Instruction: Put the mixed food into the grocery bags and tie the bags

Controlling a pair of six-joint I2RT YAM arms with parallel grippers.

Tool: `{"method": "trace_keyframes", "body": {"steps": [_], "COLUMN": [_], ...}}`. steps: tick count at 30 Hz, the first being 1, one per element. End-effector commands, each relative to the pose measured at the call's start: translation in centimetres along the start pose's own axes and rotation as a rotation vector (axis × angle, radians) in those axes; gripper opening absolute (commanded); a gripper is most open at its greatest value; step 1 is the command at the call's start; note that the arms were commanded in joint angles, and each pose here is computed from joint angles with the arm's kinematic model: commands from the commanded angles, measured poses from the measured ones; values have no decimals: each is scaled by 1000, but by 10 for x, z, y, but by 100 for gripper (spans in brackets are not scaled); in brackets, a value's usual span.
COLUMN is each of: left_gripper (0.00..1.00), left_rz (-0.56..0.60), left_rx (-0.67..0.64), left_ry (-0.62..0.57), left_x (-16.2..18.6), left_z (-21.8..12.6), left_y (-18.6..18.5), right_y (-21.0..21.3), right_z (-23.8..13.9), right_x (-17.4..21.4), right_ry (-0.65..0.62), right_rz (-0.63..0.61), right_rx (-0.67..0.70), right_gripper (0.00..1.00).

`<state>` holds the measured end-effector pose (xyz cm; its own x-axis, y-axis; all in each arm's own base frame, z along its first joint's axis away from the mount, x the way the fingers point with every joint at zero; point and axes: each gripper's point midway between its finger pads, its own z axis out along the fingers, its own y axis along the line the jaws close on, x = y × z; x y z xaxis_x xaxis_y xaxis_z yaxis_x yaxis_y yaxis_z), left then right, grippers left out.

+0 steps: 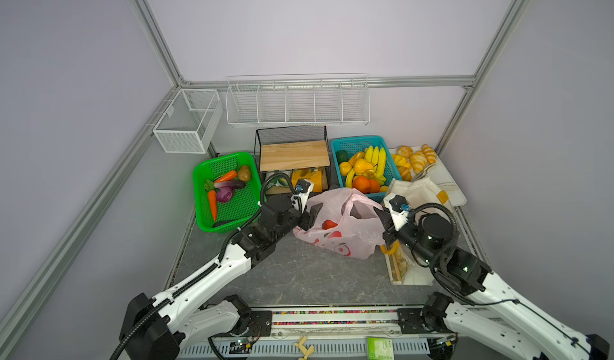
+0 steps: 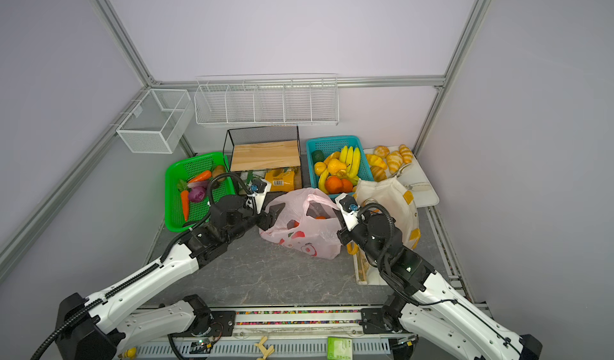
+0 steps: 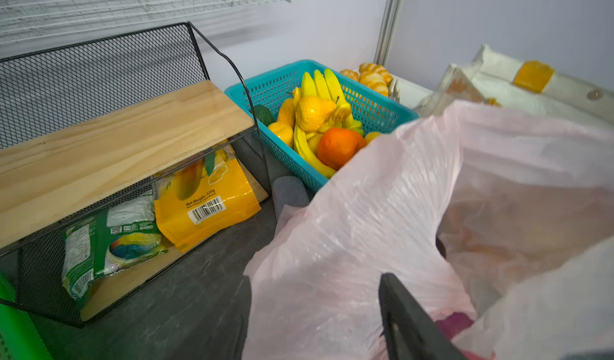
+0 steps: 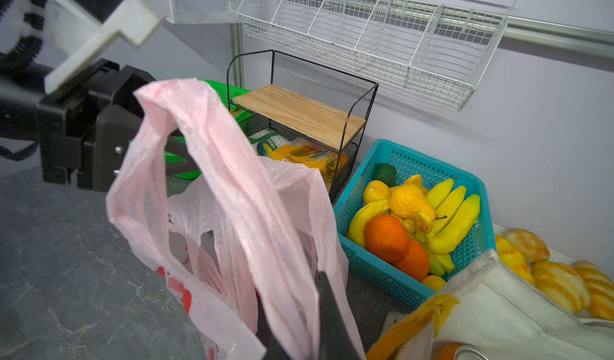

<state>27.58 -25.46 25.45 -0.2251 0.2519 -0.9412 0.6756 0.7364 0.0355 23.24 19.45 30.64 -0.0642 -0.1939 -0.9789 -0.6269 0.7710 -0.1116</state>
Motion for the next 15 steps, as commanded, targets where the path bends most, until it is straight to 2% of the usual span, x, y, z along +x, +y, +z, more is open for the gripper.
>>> {"method": "trace_keyframes", "body": {"steps": [1,4,9,15], "left_gripper": [68,74,87,92], "left_rz": [192,247,361,438], "left_rx": [5,-13,48,-16], "left_ry": [24,65,120,158], "left_x": [7,12,23,26], "left_z": [-4,3,21,55], "left_y": [-6,-6,-26,-19], "right_y": [21,14,9,9], "right_z": [-3,-2,1,2], "right_x": [-7,-10,-7,-4], "right_ry": [-45,-49,-16,-10], "right_rz": [23,49,70,90], "right_rx": [-184,-187,-175,-175], "right_gripper": [8,8,8,8]}}
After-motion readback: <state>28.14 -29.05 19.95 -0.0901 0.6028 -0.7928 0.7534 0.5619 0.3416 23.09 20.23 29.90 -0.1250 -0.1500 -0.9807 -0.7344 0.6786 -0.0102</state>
